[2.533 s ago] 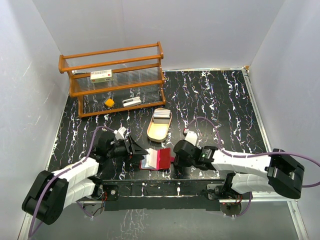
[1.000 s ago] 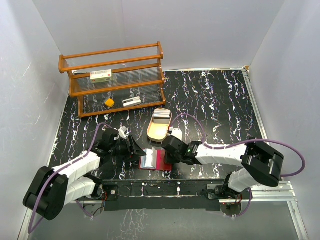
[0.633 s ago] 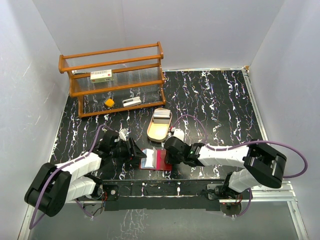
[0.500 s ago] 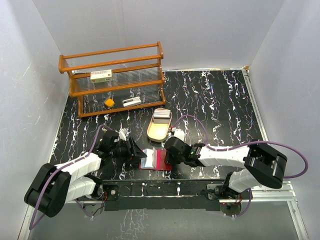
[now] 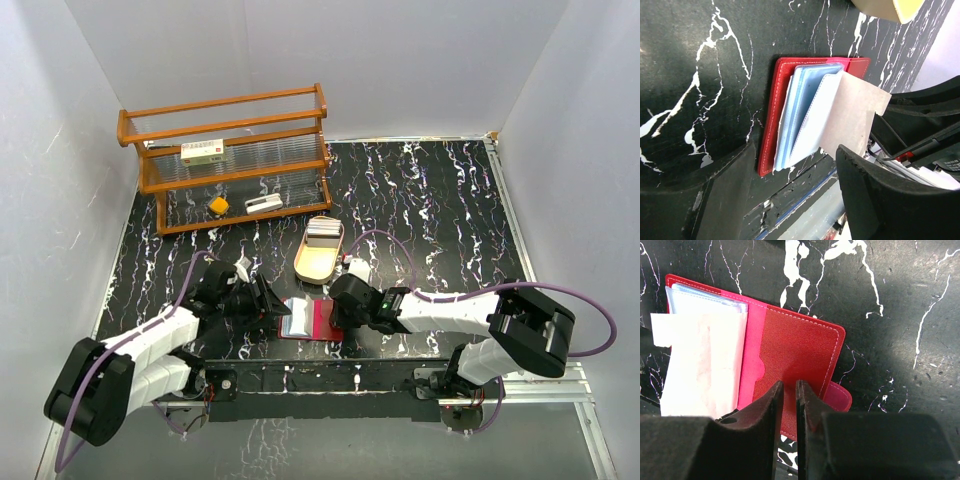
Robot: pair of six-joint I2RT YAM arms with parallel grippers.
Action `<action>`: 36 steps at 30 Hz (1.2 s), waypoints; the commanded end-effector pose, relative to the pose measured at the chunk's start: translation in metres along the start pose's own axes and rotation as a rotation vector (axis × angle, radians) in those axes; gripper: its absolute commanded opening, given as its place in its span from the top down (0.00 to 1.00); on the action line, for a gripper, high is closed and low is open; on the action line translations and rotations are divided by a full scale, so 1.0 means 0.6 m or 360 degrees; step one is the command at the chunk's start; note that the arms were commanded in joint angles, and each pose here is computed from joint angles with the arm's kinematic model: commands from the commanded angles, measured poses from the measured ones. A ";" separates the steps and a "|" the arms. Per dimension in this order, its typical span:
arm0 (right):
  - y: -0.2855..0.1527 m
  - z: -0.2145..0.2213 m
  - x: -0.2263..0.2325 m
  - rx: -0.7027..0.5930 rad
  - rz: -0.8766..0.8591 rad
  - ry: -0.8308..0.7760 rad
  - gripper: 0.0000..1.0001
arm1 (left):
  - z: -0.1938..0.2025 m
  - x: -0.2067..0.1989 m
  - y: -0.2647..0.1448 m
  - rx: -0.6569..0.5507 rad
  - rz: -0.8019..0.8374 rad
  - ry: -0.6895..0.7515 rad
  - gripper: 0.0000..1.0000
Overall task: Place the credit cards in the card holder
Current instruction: Open the card holder at the center of the board.
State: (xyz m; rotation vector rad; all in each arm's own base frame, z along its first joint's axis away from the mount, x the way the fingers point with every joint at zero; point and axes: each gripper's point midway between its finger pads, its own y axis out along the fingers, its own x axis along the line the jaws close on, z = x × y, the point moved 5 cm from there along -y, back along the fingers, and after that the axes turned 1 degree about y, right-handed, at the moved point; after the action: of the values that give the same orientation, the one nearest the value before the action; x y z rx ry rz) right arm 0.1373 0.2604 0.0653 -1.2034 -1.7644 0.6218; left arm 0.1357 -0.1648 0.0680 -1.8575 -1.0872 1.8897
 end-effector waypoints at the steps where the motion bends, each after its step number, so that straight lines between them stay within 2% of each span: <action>1: 0.013 0.016 -0.031 0.0029 0.0106 -0.0024 0.85 | 0.004 -0.002 0.006 0.0048 0.0025 -0.0002 0.35; 7: 0.015 0.020 -0.032 0.0036 0.0097 -0.0020 0.85 | 0.012 -0.019 0.011 0.0107 0.0207 -0.0067 0.35; 15: 0.015 0.019 -0.029 0.0038 0.0078 -0.0018 0.86 | 0.006 -0.070 -0.012 0.0060 0.0498 -0.0075 0.40; 21: 0.013 0.017 -0.023 0.0030 0.0042 -0.0027 0.86 | 0.007 -0.061 -0.008 0.0048 0.0470 -0.0077 0.44; 26: -0.001 0.002 0.003 -0.0005 -0.0092 -0.0025 0.86 | 0.009 -0.057 -0.003 0.0075 0.0471 -0.0077 0.46; 36: -0.031 -0.036 0.060 -0.0093 -0.0329 -0.0052 0.84 | 0.007 -0.043 -0.002 0.0041 0.0350 -0.0029 0.68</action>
State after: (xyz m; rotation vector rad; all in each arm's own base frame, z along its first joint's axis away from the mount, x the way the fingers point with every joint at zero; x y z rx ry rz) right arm 0.1328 0.2637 0.0745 -1.1097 -1.8257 0.5959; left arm 0.1349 -0.1831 0.0850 -1.9968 -0.8886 2.0827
